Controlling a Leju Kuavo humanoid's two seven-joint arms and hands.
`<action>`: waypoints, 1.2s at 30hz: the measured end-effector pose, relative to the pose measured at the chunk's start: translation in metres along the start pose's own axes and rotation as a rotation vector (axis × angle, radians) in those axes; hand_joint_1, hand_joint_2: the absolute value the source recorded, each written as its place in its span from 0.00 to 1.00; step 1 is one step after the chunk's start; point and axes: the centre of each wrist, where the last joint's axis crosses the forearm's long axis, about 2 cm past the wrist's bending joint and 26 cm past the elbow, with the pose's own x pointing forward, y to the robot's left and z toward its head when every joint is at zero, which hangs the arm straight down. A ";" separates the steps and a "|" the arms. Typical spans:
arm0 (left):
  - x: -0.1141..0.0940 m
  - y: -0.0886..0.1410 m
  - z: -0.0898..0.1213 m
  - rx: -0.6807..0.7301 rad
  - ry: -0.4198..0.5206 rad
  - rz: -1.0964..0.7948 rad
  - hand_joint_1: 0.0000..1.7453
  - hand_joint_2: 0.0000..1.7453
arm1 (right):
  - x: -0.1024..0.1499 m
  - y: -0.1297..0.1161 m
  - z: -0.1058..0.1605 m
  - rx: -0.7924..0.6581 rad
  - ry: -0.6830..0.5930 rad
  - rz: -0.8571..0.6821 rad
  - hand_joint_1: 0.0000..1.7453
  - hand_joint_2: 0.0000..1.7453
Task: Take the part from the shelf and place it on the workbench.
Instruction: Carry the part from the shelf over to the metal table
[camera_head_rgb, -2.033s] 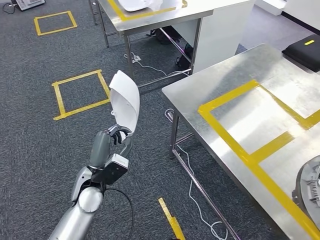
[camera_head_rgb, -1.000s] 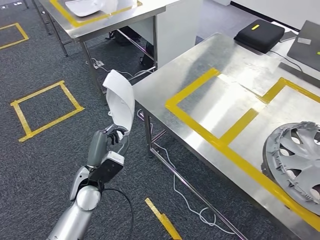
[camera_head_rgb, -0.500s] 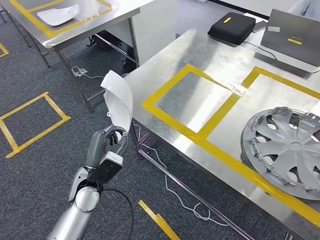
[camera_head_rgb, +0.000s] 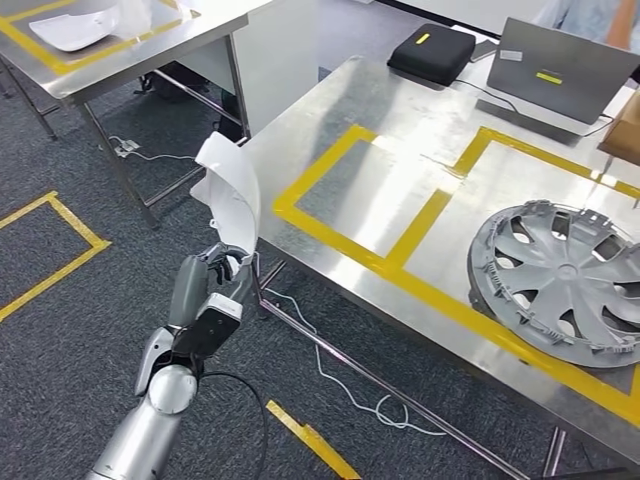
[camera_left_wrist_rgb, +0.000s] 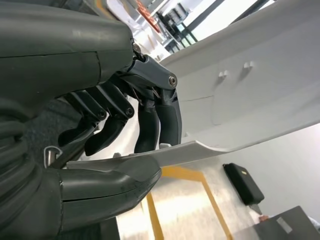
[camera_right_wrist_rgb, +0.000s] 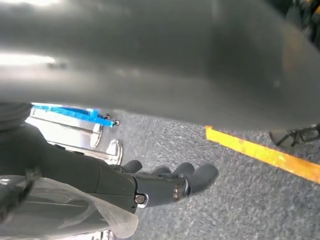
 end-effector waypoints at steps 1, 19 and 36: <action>-0.001 0.000 0.000 -0.001 0.005 -0.002 1.00 1.00 | -0.001 0.000 0.000 -0.001 0.002 0.002 0.00 0.00; -0.019 0.018 -0.011 0.012 0.077 -0.059 1.00 1.00 | 0.002 0.002 0.001 0.008 0.002 0.024 0.00 0.00; -0.023 0.021 -0.008 0.033 0.097 -0.062 1.00 1.00 | -0.003 0.003 -0.001 0.011 0.020 0.036 0.00 0.00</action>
